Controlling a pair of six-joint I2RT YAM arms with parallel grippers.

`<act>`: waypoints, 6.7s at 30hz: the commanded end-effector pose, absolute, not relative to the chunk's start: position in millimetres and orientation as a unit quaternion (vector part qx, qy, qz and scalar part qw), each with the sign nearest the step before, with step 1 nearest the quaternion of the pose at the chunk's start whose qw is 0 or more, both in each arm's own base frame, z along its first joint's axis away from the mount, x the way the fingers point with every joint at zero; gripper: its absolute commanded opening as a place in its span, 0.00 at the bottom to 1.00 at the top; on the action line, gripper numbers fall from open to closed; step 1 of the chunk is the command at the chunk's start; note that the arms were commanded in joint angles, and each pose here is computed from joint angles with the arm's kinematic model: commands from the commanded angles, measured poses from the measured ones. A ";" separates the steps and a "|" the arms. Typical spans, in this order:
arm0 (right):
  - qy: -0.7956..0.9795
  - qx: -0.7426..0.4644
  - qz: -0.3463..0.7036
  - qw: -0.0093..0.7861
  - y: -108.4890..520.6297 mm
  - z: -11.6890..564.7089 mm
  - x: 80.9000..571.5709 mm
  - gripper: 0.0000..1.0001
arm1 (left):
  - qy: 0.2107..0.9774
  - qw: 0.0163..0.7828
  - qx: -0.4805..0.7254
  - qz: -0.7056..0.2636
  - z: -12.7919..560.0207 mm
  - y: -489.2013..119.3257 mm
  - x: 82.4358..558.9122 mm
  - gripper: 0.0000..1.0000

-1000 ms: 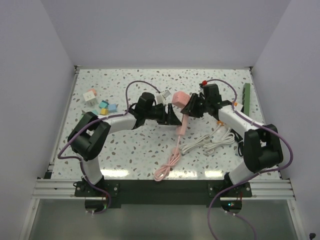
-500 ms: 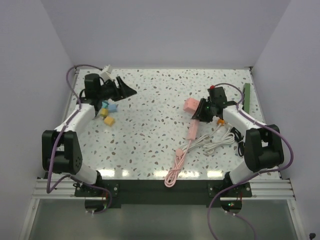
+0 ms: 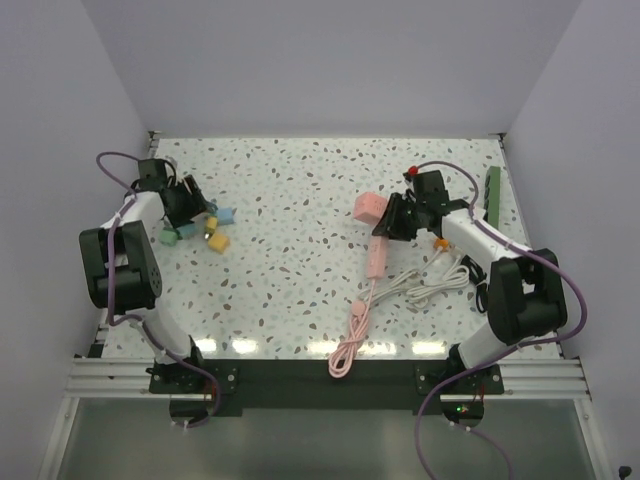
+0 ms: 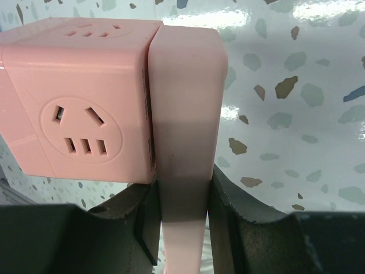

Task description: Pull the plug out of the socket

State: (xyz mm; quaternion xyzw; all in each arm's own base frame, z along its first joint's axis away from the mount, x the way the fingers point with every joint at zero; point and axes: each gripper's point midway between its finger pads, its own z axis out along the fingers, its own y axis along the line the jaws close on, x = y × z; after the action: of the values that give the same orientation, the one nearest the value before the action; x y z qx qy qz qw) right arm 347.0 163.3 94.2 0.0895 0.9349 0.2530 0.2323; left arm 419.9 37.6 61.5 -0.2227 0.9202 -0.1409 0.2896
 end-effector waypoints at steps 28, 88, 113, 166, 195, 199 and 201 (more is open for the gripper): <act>0.905 -0.031 0.352 0.235 252.3 141.8 352.6 0.00 | 0.808 0.373 0.072 -0.450 214.1 -278.5 389.8 1.00; 0.930 0.045 0.290 0.220 216.3 100.7 358.2 0.00 | 0.763 0.420 0.011 -0.491 255.1 -236.2 382.4 0.66; 0.897 -0.030 0.368 0.244 264.5 160.5 338.1 0.00 | 0.862 0.319 0.034 -0.393 165.5 -306.1 390.4 1.00; 0.938 0.114 0.219 0.244 188.1 109.1 361.4 0.00 | 0.771 0.408 -0.015 -0.489 273.7 -260.3 369.2 0.00; 0.905 -0.020 0.338 0.257 257.4 167.2 347.9 0.00 | 0.835 0.330 0.022 -0.440 187.5 -323.5 386.1 1.00; 0.900 -0.030 0.353 0.254 264.0 171.2 344.7 0.00 | 0.842 0.331 0.020 -0.425 176.2 -321.3 389.1 1.00; 0.898 -0.032 0.357 0.257 265.4 173.0 344.8 0.00 | 0.845 0.330 0.019 -0.420 172.3 -320.6 390.0 1.00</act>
State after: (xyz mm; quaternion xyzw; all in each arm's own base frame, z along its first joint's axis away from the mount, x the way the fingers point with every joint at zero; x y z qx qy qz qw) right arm 336.3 245.8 127.1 0.0007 0.9292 0.3009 0.2148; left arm 380.3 -318.1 162.2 0.0074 0.8515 -0.4266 0.3049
